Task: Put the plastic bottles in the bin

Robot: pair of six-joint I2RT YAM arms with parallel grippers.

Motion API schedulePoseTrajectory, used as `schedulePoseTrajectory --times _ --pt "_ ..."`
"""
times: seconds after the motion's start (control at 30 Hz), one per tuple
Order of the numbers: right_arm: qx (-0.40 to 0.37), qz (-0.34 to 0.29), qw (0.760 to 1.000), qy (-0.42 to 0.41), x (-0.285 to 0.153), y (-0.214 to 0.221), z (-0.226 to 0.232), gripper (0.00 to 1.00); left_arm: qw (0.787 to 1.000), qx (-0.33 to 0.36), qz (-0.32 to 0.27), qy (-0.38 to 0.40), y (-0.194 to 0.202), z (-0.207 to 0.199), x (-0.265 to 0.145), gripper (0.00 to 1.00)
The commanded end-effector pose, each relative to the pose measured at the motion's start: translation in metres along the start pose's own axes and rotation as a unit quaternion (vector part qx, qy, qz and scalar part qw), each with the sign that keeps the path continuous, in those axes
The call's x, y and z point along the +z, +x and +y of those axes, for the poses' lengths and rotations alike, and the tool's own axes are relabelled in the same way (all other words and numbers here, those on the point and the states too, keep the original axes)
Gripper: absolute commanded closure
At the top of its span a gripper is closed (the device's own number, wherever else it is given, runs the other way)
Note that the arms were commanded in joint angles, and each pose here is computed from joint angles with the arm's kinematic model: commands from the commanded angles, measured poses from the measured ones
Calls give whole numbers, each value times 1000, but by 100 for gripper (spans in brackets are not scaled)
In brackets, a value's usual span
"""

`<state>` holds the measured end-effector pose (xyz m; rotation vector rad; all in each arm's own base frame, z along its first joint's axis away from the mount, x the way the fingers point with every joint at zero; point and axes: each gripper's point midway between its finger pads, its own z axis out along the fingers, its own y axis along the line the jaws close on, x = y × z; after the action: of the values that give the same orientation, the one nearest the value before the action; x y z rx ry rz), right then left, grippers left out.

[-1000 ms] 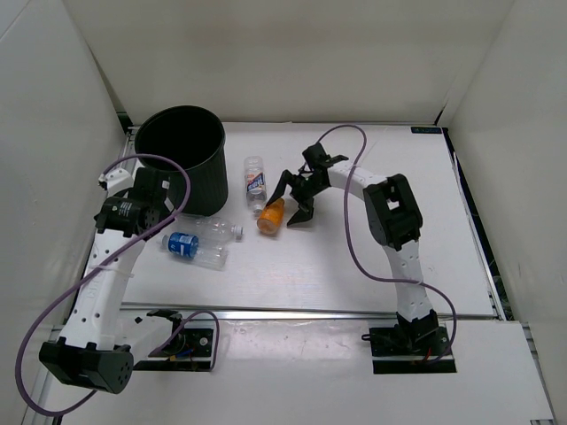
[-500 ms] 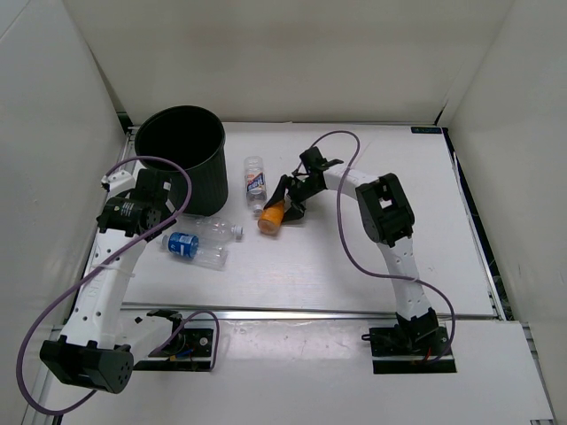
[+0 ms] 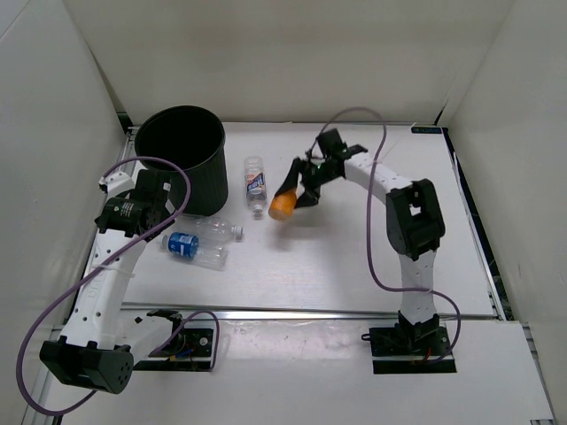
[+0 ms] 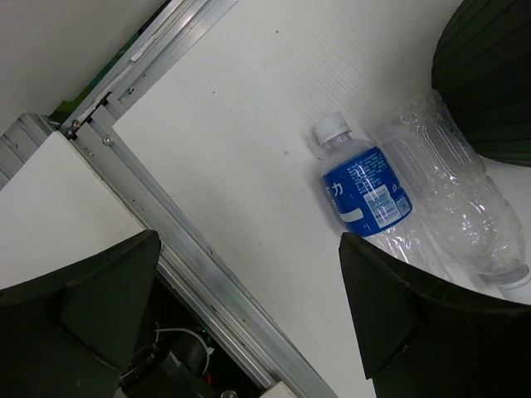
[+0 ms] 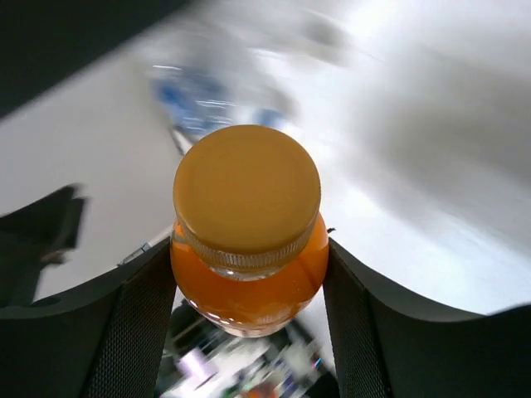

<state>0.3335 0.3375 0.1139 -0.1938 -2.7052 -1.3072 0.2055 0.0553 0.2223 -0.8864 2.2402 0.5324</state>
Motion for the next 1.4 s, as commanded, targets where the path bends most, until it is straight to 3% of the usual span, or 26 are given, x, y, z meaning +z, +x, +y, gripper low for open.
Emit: schedulePoseTrajectory --times 0.0,0.07,0.13,0.17,0.23,0.3,0.4,0.43,0.5,0.8,0.93,1.37 --pt "-150 -85 981 -91 -71 -9 112 84 1000 -23 -19 -10 -7 9 -4 0" --pt "-214 -118 959 -144 -101 -19 175 85 999 -27 -18 -14 -7 10 -3 0" --pt "-232 -112 948 -188 -101 -28 209 85 999 -28 -16 -16 -5 10 -1 0" --pt "-275 -109 926 -236 -122 -13 248 85 999 -31 -15 -19 -5 12 0 0" --pt "-282 -102 907 -296 -128 -17 274 85 999 -24 -5 -21 0 10 3 0" --pt "-302 -103 889 -330 -124 -19 284 85 1000 -14 17 -17 9 7 5 0" --pt "-307 -100 880 -347 -110 -22 292 85 999 -8 44 -11 19 2 6 0" --pt "-327 -115 866 -359 -117 -21 302 85 999 -8 48 -7 21 0 5 0" --pt "-327 -130 861 -368 -117 -21 310 88 998 3 62 4 23 -3 3 0" --pt "-411 -274 785 -374 -149 -20 353 88 994 31 86 52 18 -18 -11 0" --pt "-437 -312 753 -380 -157 -1 375 88 993 38 96 58 22 -18 -13 0" --pt "-536 -378 693 -301 -82 31 395 88 986 65 126 83 36 -27 -17 0"
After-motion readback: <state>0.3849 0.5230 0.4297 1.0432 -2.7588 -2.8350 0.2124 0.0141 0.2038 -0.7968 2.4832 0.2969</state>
